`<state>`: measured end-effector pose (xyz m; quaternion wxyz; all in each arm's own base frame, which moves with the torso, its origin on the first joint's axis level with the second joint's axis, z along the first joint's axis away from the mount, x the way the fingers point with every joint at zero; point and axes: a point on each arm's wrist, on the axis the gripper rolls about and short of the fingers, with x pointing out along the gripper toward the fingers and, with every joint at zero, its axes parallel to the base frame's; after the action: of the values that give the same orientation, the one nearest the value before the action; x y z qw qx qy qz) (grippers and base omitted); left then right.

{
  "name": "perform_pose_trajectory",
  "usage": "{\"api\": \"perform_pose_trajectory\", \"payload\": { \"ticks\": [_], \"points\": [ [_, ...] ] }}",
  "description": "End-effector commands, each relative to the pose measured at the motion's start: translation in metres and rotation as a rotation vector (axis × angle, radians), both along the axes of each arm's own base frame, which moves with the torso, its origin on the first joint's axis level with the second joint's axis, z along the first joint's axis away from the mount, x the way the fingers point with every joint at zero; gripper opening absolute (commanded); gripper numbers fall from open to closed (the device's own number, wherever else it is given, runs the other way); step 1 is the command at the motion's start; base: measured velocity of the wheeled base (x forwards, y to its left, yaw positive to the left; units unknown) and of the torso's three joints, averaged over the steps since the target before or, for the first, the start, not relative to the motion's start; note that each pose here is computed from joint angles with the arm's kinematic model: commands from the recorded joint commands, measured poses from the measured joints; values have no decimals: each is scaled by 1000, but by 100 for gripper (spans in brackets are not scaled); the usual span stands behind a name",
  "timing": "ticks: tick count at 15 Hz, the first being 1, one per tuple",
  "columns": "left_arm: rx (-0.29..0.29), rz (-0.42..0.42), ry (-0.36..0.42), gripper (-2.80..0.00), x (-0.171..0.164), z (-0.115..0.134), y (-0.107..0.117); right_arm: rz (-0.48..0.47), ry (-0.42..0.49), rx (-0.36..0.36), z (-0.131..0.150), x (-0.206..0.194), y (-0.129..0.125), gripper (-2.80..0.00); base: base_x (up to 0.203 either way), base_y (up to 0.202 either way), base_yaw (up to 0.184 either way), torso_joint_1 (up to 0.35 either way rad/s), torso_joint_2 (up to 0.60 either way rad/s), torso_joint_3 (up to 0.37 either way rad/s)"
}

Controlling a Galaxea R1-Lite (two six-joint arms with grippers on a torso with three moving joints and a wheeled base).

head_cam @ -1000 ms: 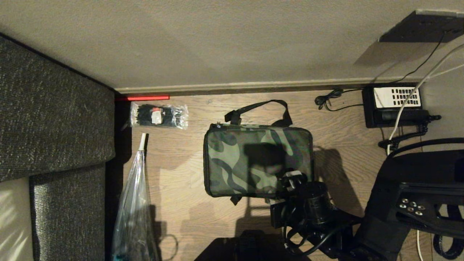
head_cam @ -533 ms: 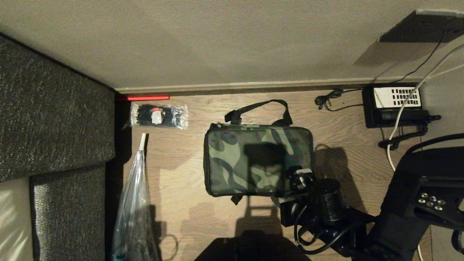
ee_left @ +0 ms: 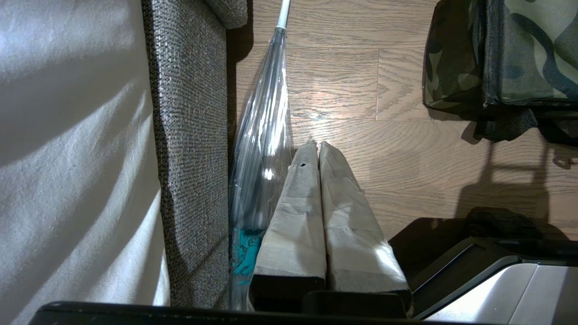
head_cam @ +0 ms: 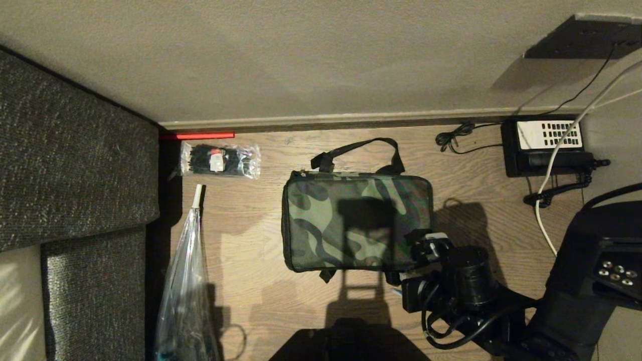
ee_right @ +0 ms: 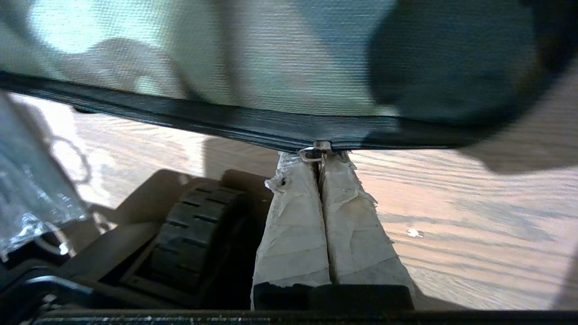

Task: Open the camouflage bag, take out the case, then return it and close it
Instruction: Open the top of the storage box

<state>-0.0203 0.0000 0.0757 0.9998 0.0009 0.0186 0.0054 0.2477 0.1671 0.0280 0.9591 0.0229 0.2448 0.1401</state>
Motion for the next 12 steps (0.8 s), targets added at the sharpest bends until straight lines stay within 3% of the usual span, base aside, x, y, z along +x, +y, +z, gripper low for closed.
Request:
{"api": "perform_pose_trajectory", "payload": {
  "ticks": [1,12],
  "points": [
    [0,1,3,-280,0,-1,0,-22,-7,4,3,2,-8,-280,0,0,0,0,0,0],
    [0,1,3,-280,0,-1,0,-75,-6,-18,4,20,-43,-280,0,0,0,0,0,0]
  ]
}}
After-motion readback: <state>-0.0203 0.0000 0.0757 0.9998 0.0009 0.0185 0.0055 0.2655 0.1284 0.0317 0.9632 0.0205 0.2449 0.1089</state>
